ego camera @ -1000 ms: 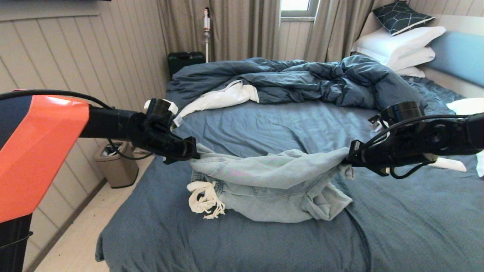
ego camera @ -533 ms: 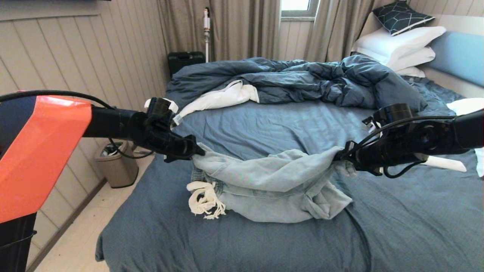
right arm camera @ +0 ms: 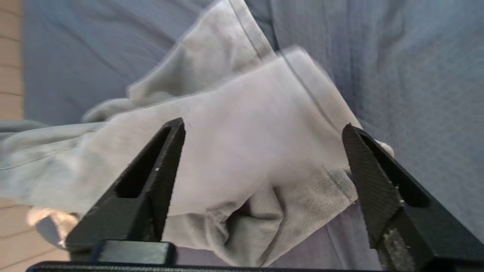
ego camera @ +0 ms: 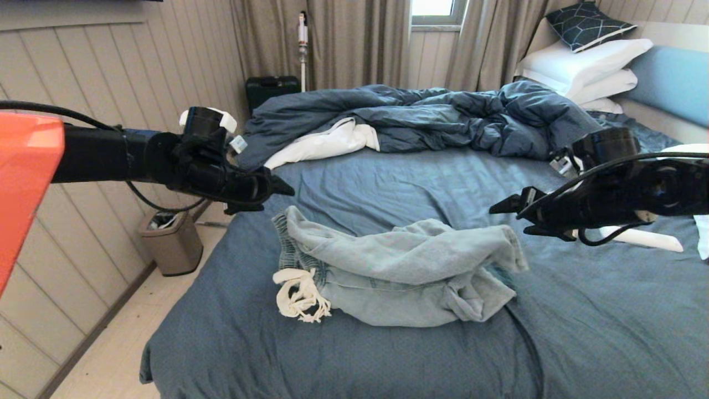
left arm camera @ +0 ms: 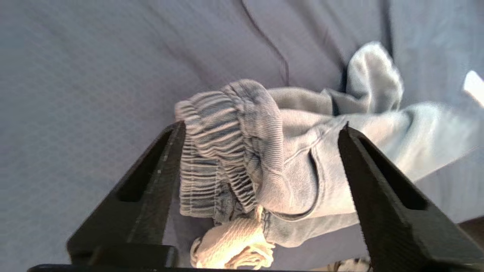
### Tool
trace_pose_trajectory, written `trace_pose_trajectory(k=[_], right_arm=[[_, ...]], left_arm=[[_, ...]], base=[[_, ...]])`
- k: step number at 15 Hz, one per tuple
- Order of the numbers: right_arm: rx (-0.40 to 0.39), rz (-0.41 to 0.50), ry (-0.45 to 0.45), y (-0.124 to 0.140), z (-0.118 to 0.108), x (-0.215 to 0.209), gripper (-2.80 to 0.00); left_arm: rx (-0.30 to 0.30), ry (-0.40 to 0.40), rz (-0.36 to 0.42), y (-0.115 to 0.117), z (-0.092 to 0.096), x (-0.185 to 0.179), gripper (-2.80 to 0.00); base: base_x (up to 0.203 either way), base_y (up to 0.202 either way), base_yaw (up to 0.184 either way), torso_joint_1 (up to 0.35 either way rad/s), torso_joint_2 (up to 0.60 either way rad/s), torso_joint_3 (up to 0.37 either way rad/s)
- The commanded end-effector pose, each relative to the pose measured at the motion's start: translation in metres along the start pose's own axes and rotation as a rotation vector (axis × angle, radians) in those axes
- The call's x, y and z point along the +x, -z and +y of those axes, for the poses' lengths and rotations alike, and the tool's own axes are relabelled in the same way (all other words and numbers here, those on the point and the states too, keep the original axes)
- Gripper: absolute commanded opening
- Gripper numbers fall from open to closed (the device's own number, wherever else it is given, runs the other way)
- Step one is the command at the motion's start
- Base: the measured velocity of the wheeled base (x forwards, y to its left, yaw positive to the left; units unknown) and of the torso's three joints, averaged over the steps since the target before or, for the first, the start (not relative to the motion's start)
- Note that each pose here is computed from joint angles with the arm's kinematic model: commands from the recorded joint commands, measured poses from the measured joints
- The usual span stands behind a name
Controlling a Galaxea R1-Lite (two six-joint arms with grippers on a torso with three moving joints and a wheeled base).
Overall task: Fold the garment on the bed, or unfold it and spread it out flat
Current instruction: Fold the blue shorts
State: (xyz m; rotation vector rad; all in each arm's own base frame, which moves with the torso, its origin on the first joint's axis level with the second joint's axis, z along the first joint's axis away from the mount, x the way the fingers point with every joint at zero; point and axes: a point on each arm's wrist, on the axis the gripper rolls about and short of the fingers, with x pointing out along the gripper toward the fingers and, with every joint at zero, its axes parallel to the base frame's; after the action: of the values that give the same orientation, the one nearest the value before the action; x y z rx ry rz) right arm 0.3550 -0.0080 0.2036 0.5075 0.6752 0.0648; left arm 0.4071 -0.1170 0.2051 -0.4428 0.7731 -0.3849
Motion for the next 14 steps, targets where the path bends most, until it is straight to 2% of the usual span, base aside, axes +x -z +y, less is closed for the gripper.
trace_pose_trajectory(k=[1,2,5,6,7,9,11,14], right_arm=[[-0.011,-0.051,-0.023,-0.005,0.008,-0.025,0.0],[-0.014,-0.063,-0.027,-0.005,0.01,-0.032,0.0],[-0.019,-0.065,-0.03,0.005,0.015,-0.065,0.0],[-0.013,-0.033,-0.02,0.014,0.014,-0.071,-2.8],[-0.015,0.008,-0.014,0.025,0.014,-0.073,-2.8],[-0.073,0.096,-0.043,0.051,0.025,-0.07,-2.8],[-0.13,0.158,-0.086,0.069,0.041,-0.067,-2.8],[-0.189,0.282,-0.113,0.091,0.061,-0.047,-2.8]], left_arm=[[-0.011,0.002,-0.026,-0.004,-0.002,-0.018,0.0],[-0.014,0.0,-0.021,-0.002,-0.002,-0.02,0.0],[-0.021,-0.027,0.053,0.026,0.001,-0.036,0.0],[-0.008,-0.026,0.088,0.039,-0.002,-0.04,0.0],[0.016,-0.022,0.132,0.055,-0.008,-0.042,-2.8],[0.101,0.022,0.217,0.088,-0.029,-0.039,-2.8],[0.16,0.034,0.241,0.108,-0.045,-0.028,-2.8],[0.217,-0.002,0.259,0.13,-0.056,0.005,-2.8]], base=[[0.0,0.0,0.0,0.0,0.0,0.0],[0.0,0.0,0.0,0.0,0.0,0.0],[0.0,0.0,0.0,0.0,0.0,0.0],[0.0,0.0,0.0,0.0,0.0,0.0],[0.0,0.0,0.0,0.0,0.0,0.0],[0.0,0.0,0.0,0.0,0.0,0.0],[0.0,0.0,0.0,0.0,0.0,0.0],[0.0,0.0,0.0,0.0,0.0,0.0]])
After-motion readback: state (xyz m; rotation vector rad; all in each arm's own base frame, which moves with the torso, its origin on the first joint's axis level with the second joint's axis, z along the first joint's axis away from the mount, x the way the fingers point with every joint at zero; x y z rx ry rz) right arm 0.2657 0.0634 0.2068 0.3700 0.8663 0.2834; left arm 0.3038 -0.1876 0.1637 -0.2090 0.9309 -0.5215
